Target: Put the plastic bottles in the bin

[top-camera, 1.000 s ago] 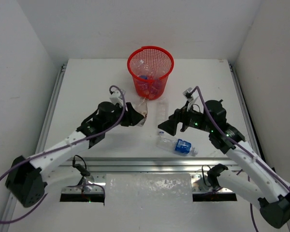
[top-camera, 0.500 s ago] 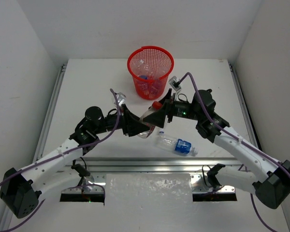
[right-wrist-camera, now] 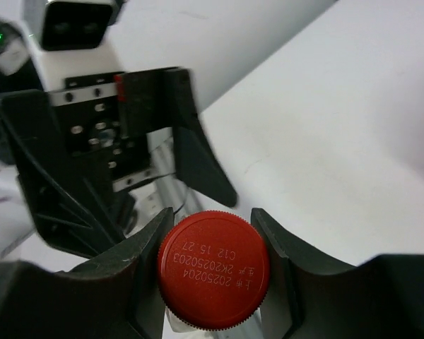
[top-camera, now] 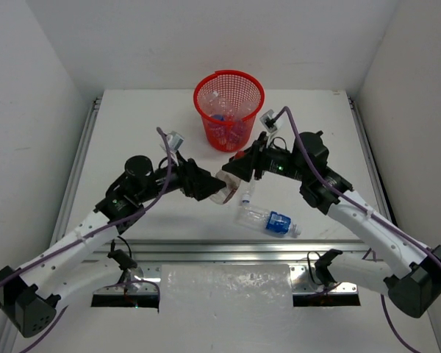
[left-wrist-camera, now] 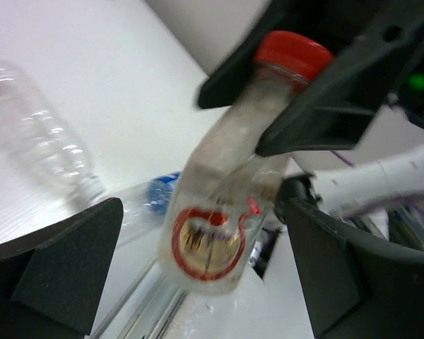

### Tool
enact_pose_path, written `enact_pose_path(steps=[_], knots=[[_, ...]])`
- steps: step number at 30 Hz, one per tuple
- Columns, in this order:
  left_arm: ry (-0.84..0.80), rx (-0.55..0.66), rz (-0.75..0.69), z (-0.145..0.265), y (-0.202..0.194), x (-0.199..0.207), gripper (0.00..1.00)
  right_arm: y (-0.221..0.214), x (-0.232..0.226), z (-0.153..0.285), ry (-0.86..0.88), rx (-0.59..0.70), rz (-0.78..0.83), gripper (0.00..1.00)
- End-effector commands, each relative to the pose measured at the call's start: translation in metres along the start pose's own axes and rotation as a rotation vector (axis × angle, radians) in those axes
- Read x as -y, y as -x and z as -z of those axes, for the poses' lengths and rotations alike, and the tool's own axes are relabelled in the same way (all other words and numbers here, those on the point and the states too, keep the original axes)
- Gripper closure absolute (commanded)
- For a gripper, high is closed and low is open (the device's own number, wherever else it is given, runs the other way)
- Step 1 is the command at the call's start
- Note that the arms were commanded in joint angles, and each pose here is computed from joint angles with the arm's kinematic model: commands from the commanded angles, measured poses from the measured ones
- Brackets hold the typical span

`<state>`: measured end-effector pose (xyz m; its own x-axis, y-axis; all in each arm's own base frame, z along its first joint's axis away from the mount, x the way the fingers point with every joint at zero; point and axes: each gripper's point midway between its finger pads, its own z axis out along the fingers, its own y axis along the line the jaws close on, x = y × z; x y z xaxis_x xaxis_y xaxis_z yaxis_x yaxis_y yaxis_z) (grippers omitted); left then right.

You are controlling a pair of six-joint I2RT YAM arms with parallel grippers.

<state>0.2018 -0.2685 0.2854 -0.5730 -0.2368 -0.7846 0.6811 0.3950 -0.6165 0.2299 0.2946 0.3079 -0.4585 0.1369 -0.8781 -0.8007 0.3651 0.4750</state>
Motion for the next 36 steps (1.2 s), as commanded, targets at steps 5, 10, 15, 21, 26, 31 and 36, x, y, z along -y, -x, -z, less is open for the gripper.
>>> enact_pose_path(steps=[5,10,15,21,26,31,36], knots=[[0.792,0.173,0.045,0.083,0.044,-0.088,0.02,0.092,0.045,0.003,-0.346,0.146,0.216,1.0],[1.007,0.18,-0.027,0.128,0.041,-0.11,0.02,0.157,0.104,-0.005,-0.605,0.18,0.352,1.0],[0.98,0.129,-0.022,0.124,0.019,-0.118,0.02,0.202,0.185,-0.035,-0.733,0.152,0.33,1.0],[0.94,0.107,-0.022,0.117,0.014,-0.116,0.02,0.222,0.257,-0.077,-0.82,0.126,0.461,1.0],[0.894,0.08,-0.031,0.109,0.01,-0.112,0.02,0.221,0.296,-0.086,-0.812,0.138,0.446,0.79],[0.856,0.072,-0.038,0.106,0.009,-0.108,0.02,0.243,0.279,-0.082,-0.773,0.201,0.426,0.01],[0.816,0.063,-0.023,0.096,0.008,-0.104,0.02,0.293,0.223,-0.037,-0.822,0.31,0.453,0.01]])
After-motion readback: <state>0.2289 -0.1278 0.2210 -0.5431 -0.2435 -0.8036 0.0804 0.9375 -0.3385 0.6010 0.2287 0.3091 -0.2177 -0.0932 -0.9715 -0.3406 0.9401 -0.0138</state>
